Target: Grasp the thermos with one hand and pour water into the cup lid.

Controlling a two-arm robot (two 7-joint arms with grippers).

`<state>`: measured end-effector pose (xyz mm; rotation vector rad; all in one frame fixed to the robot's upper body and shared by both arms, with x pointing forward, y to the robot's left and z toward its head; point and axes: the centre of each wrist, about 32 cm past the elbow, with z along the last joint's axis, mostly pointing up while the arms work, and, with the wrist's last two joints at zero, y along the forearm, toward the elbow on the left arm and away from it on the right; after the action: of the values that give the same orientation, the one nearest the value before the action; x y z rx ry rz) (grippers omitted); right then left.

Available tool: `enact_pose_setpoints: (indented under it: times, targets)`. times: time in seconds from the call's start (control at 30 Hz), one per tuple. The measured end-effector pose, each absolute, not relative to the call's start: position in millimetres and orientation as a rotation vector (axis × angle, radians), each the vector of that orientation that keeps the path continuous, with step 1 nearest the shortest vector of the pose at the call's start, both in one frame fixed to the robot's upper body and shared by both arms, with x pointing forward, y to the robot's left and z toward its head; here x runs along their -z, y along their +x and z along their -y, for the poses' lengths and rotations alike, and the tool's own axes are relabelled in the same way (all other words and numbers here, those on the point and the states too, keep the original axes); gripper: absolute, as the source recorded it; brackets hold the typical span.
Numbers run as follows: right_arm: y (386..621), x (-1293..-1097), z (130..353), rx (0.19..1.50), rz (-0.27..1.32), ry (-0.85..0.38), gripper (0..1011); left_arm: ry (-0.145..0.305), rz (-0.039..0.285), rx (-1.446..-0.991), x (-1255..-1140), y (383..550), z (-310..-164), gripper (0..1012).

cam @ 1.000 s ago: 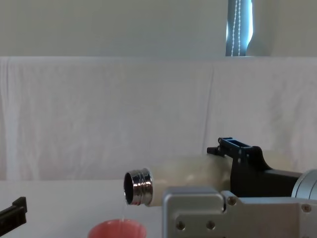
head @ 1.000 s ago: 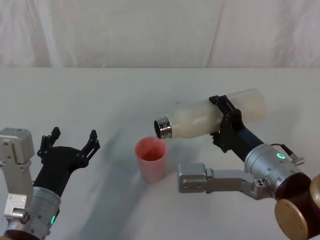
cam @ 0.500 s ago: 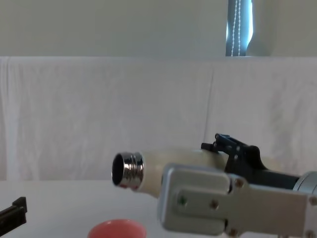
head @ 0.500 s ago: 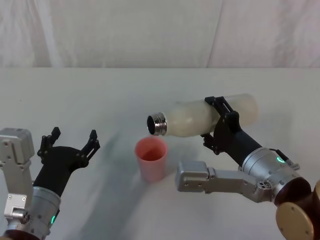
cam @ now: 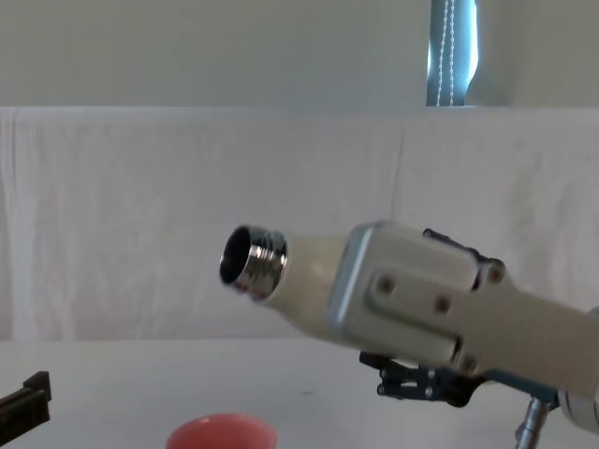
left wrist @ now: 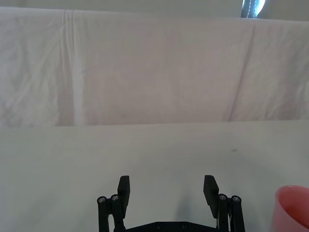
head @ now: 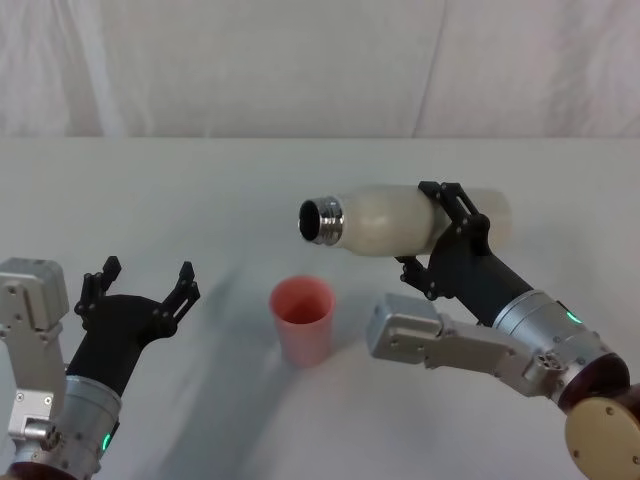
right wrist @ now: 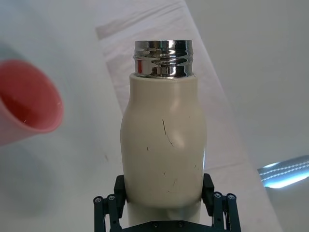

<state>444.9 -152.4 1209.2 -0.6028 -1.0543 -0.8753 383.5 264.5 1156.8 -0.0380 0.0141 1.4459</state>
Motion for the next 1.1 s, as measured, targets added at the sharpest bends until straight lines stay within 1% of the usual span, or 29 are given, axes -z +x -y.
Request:
enact_pose_setpoints:
  times: [0.23,0.67,1.1]
  targets:
    - [447.0,-1209.2,157.9,0.908,0.973,-0.521,957,-0.038,-0.014,-1.446,-1156.8,383.5,-264.5,1001]
    - [449.2,-1209.5,165.7,0.946,0.889,-0.434,957,-0.038,-0.014,-1.446,-1156.8,383.5,-264.5,1001]
    - [449.8,-1208.1,169.1,0.958,0.845,-0.384,957,-0.038,-0.014,-1.446,-1156.8,383.5,-264.5,1001]
